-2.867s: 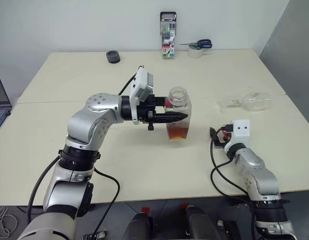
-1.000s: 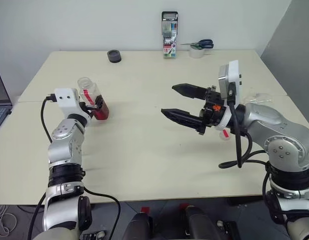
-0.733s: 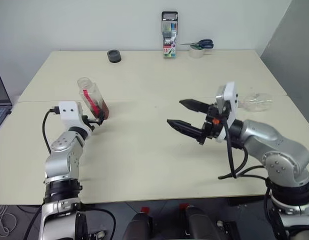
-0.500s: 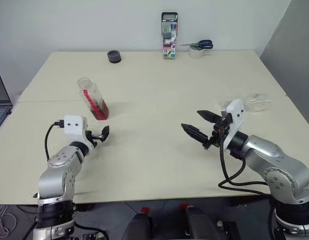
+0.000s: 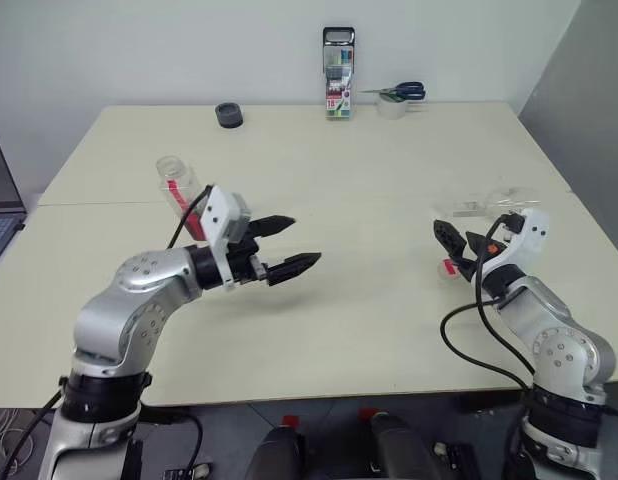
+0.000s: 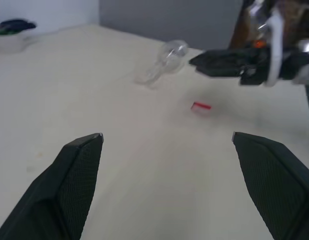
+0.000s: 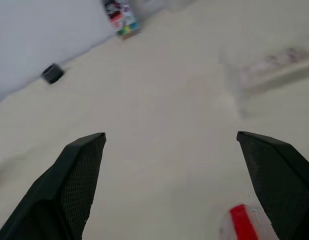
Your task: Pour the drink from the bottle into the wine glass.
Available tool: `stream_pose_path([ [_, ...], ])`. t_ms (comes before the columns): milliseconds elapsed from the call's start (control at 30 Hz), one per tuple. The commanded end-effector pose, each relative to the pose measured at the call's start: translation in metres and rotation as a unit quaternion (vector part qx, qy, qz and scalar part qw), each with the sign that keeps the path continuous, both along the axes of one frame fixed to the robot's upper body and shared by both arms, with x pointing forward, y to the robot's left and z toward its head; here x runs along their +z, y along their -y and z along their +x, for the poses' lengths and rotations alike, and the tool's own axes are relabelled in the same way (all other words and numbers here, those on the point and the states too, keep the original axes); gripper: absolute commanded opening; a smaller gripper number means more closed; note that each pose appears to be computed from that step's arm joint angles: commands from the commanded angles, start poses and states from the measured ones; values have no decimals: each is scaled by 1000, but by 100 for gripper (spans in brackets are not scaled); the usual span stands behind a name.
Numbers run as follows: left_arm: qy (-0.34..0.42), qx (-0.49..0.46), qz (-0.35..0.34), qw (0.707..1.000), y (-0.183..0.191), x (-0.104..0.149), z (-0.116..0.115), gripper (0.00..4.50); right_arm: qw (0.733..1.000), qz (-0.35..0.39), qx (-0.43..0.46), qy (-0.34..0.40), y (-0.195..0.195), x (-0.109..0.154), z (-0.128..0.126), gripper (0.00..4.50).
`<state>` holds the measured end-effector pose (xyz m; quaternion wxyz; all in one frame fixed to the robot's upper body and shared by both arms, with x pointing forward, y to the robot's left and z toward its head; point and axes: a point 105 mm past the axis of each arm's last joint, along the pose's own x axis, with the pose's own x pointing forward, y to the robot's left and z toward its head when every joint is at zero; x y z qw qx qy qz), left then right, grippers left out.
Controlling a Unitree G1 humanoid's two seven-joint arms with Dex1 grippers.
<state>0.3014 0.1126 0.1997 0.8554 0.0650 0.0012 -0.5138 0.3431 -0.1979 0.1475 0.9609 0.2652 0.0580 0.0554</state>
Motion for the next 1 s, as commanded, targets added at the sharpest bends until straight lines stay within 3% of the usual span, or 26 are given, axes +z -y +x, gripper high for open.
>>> stream_pose_path([
  [33,0,-50,3,999,10,3,-6,443,994,89,-66,6,27,9,12,450],
  [200,4,-84,9,996,19,2,-10,443,972,198,-126,-9,51,8,34,450],
  [333,3,-107,14,994,22,2,-13,443,962,250,-112,-1,45,17,53,450],
  [667,6,-126,27,992,23,3,-11,443,952,281,-118,-23,39,-3,102,450],
  [1000,12,-120,39,992,19,5,-8,443,937,311,-160,-10,54,1,121,450],
])
